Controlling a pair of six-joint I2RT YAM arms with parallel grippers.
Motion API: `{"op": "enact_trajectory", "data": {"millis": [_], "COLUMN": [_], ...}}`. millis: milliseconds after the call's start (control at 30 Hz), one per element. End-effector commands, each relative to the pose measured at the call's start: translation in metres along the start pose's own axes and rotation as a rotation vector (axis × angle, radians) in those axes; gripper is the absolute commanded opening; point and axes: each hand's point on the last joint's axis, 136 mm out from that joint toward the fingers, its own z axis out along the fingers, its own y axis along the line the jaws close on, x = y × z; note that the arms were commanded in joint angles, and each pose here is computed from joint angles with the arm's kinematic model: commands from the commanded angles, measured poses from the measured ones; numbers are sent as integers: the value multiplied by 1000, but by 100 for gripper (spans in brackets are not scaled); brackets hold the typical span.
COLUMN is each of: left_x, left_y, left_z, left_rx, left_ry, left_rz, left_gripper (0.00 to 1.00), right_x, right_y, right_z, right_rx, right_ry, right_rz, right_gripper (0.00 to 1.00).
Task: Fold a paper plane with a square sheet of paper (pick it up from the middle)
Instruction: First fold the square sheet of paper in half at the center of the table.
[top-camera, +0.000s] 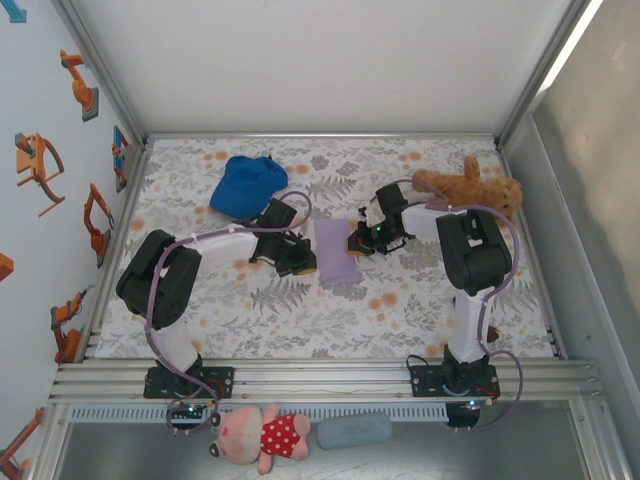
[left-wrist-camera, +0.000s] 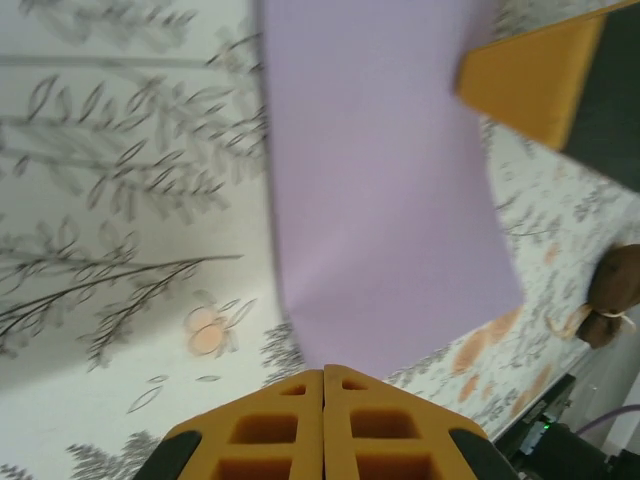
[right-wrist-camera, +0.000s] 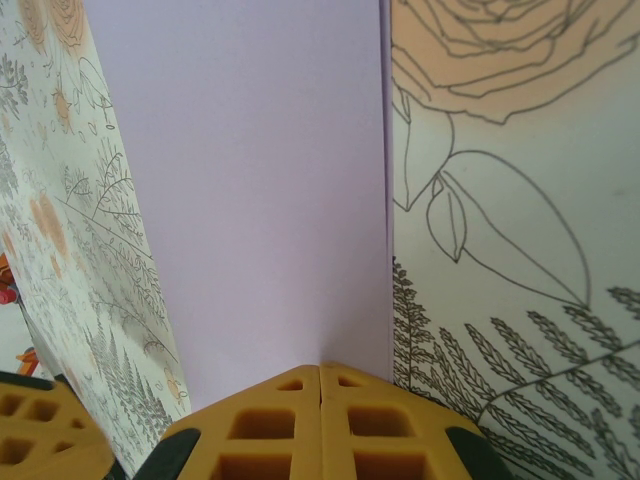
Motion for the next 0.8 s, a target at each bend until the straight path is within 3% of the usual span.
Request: {"op": "enact_trajectory", "data": {"millis": [0, 167, 367, 567, 767], "left_x": [-7, -10, 2, 34, 57], "left_y": [-21, -27, -6, 29, 42], "left_z": [4, 29, 48, 47, 33], "left_rx": [41, 45, 2, -71, -150], "left_ry": [4, 49, 99, 160, 190], "left_rz": [35, 31, -10, -41, 16], "left_gripper": [8, 8, 8, 8, 7], "right_x": [53, 52, 52, 52, 50], "right_y": [-113, -112, -112, -113, -110], "right_z": [21, 20, 20, 20, 20], "right_rx": [393, 391, 393, 396, 386], "right_ry": [120, 116, 116, 117, 111], "right_rz": [155, 153, 153, 154, 149], "right_gripper": [0, 0, 0, 0, 0]}}
